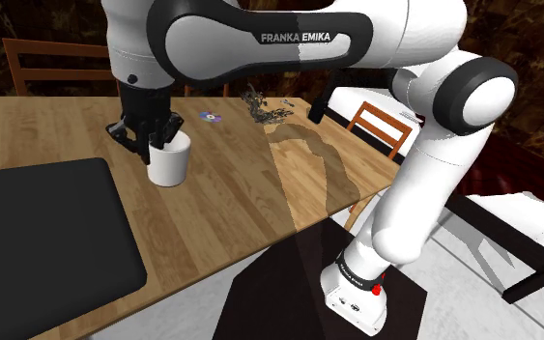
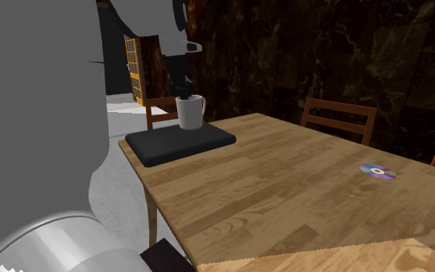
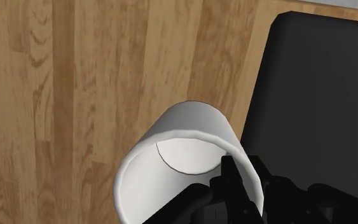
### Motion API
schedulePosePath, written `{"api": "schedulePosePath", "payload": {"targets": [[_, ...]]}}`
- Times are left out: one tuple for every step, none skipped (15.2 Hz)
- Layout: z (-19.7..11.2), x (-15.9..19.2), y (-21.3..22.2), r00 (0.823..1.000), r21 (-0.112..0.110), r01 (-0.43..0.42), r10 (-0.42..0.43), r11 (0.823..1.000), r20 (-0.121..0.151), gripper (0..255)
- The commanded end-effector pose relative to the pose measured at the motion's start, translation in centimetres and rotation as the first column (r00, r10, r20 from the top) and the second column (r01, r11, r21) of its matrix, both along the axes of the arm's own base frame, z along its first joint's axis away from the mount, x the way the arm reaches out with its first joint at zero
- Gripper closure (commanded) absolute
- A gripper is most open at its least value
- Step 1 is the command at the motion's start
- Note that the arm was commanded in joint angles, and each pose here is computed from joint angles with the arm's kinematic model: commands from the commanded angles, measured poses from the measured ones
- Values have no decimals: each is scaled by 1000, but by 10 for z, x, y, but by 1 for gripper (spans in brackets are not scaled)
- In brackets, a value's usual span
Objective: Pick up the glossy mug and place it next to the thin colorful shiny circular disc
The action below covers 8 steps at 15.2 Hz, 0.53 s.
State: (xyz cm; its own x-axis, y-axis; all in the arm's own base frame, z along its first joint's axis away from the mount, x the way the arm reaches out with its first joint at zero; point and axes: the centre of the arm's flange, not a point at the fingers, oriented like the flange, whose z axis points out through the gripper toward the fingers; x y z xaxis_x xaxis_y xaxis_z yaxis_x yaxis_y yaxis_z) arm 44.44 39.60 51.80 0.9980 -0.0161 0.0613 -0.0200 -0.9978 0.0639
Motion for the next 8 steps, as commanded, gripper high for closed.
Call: {"api": "schedulePosePath", "payload": {"targets": [[-5,12,-21,1000,1,-2,2,1000,0,255],[-7,17,-33,1000,1,-2,2,1000,0,255],[-9,23,-44,1000,1,-2,2,1000,0,255],[-11,29,-56,1000,1,-2,2,1000,0,255],[-13,34,-68,1000,1,-2,2,1000,0,255],[-14,40,-80,1000,1,-2,2,1000,0,255],[-16,45,-92,1000,1,-2,2,1000,0,255],[-18,51,-103,1000,1,-2,2,1000,0,255]]}}
